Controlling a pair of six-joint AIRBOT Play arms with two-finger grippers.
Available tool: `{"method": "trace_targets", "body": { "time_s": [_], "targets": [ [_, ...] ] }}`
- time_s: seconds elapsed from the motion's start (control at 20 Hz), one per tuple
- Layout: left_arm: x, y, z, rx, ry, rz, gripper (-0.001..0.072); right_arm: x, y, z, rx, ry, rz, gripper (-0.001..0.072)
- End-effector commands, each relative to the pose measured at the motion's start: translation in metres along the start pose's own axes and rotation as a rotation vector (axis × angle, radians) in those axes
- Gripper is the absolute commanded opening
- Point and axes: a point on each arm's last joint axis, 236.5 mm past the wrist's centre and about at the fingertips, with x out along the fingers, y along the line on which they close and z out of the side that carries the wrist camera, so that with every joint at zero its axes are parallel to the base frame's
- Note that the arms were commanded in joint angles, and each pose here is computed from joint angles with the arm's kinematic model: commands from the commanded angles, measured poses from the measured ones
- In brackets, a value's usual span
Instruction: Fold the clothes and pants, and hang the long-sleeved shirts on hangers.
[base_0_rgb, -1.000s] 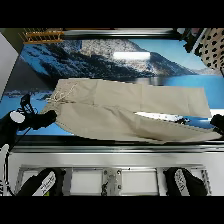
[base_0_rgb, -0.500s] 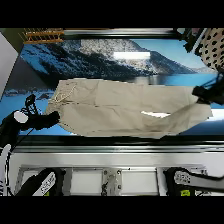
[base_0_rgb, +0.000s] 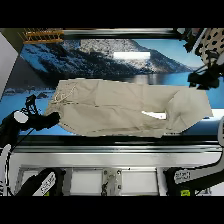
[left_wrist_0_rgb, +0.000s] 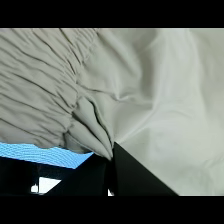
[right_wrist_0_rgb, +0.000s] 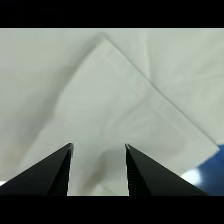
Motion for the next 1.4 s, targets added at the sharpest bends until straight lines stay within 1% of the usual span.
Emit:
{"method": "trace_targets", "body": {
  "time_s": [0.0,0.1,0.2,0.3,0.4,0.6,0.75,0.95,1.0,1.05,1.1,1.15,1.2,1.25,1.3,1.35],
  "targets": [
    [0.0,0.0,-0.003,0.0,0.011,0.0,0.0007,0.019,-0.063,-0.084,0.142,0.131,-0.007,0.0374],
    [0.0,0.0,-0.003,0.001,0.011,0.0,0.0007,0.039,-0.094,-0.139,0.304,0.159,0.015,0.0382],
    [0.0,0.0,-0.003,0.0,0.011,-0.001,0.0007,0.056,-0.099,-0.177,0.459,0.162,0.145,0.0599],
    [0.0,0.0,-0.003,0.0,0.014,0.0,0.0007,0.068,-0.099,-0.192,0.576,0.142,0.282,0.0589],
    [0.0,0.0,-0.003,0.0,0.013,-0.001,0.0007,0.075,-0.106,-0.191,0.643,0.098,0.349,0.0581],
    [0.0,0.0,-0.003,-0.001,0.01,-0.001,0.0007,0.092,-0.107,-0.176,0.636,0.049,0.364,0.0582],
    [0.0,0.0,-0.003,-0.001,0.01,-0.001,0.0008,0.102,-0.089,-0.158,0.625,0.012,0.44,0.0581],
    [0.0,0.0,-0.001,-0.001,0.004,-0.001,0.0007,0.116,-0.067,-0.152,0.57,0.033,0.451,0.0579],
    [0.0,0.0,-0.001,-0.001,0.002,-0.001,0.0007,0.118,-0.063,-0.15,0.557,0.032,0.448,0.0531],
    [0.0,0.0,-0.001,0.0,0.002,-0.001,0.0007,0.119,-0.06,-0.148,0.541,0.025,0.444,0.0363],
    [0.0,0.0,-0.001,-0.001,0.002,-0.001,0.0007,0.119,-0.058,-0.147,0.525,0.021,0.441,0.0273],
    [0.0,0.0,-0.001,-0.001,0.002,-0.001,0.0007,0.119,-0.057,-0.146,0.519,0.021,0.441,0.0212],
    [0.0,0.0,-0.001,0.0,0.002,0.0,0.0007,0.119,-0.057,-0.145,0.515,0.018,0.44,0.0133],
    [0.0,0.0,0.0,0.0,0.001,0.0,0.0007,0.117,-0.057,-0.144,0.505,0.011,0.439,0.0041],
    [0.0,0.0,0.0,0.0,-0.002,0.001,0.0007,0.114,-0.059,-0.143,0.491,0.001,0.43,0.0007],
    [0.0,0.0,0.003,0.0,-0.013,0.001,0.0007,0.111,-0.062,-0.142,0.475,-0.007,0.415,0.0006]
  ]
}}
